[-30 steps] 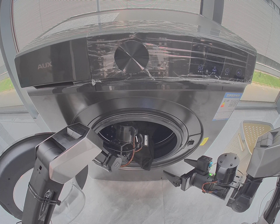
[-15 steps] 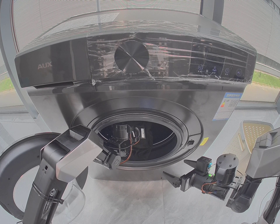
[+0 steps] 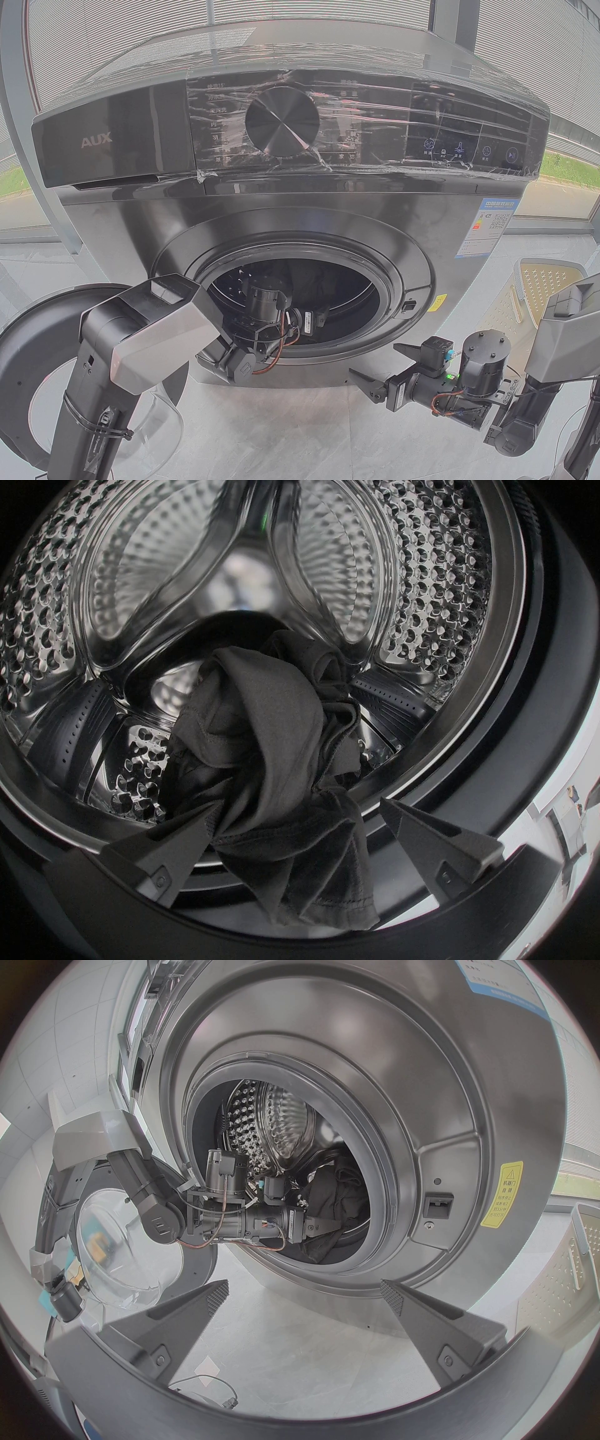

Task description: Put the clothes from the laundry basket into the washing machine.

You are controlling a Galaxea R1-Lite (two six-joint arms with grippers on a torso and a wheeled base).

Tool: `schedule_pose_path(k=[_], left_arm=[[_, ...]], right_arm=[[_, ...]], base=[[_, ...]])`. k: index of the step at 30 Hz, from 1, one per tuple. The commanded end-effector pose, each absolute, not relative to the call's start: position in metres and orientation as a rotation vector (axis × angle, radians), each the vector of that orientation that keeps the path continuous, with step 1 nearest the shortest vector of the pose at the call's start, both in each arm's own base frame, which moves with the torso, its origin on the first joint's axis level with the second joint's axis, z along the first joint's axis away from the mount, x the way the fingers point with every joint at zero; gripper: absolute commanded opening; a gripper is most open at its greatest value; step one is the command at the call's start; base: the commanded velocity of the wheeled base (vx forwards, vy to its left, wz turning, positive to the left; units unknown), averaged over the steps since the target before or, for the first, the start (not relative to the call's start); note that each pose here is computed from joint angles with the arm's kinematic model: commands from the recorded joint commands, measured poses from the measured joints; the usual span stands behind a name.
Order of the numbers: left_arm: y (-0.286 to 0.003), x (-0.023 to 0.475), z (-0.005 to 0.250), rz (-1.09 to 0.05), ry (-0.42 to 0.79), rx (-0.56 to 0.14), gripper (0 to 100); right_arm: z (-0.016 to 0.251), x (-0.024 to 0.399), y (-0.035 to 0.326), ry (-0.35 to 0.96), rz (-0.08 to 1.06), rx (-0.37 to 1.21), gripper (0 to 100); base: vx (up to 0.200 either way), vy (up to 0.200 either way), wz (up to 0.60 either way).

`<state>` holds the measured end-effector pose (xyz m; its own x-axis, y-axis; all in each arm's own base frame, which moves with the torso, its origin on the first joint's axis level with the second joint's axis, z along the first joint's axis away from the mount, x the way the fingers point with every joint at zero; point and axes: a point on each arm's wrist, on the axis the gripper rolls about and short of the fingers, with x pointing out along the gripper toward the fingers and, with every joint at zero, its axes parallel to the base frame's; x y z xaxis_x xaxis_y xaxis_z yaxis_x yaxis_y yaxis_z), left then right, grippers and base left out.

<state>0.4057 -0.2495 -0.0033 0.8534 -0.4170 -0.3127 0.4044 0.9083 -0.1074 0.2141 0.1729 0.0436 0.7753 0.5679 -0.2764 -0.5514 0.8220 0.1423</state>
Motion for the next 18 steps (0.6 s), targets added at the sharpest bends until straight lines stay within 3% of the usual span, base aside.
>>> schedule_pose_path(k=[1, 7, 8, 11, 18], left_arm=[[-0.25, 0.406, -0.016, -0.431, 0.361, -0.026, 100], [-0.25, 0.408, -0.031, -0.425, 0.388, -0.008, 100], [-0.25, 0.408, -0.035, -0.425, 0.393, -0.003, 0], [-0.252, 0.411, -0.033, -0.425, 0.377, -0.008, 0], [-0.255, 0.438, 0.009, -0.392, 0.217, -0.076, 0]], right_arm=[[0.044, 0.214, 0.173, 0.307, 0.608, 0.058, 100], [0.045, 0.214, 0.174, 0.305, 0.61, 0.058, 100], [0.045, 0.214, 0.173, 0.305, 0.608, 0.058, 100], [0.045, 0.215, 0.174, 0.304, 0.608, 0.059, 100], [0.045, 0.215, 0.174, 0.304, 0.608, 0.059, 100]], base=[[0.0, 0.0, 0.0], [0.0, 0.0, 0.0], [0.0, 0.0, 0.0], [0.0, 0.0, 0.0], [0.0, 0.0, 0.0]])
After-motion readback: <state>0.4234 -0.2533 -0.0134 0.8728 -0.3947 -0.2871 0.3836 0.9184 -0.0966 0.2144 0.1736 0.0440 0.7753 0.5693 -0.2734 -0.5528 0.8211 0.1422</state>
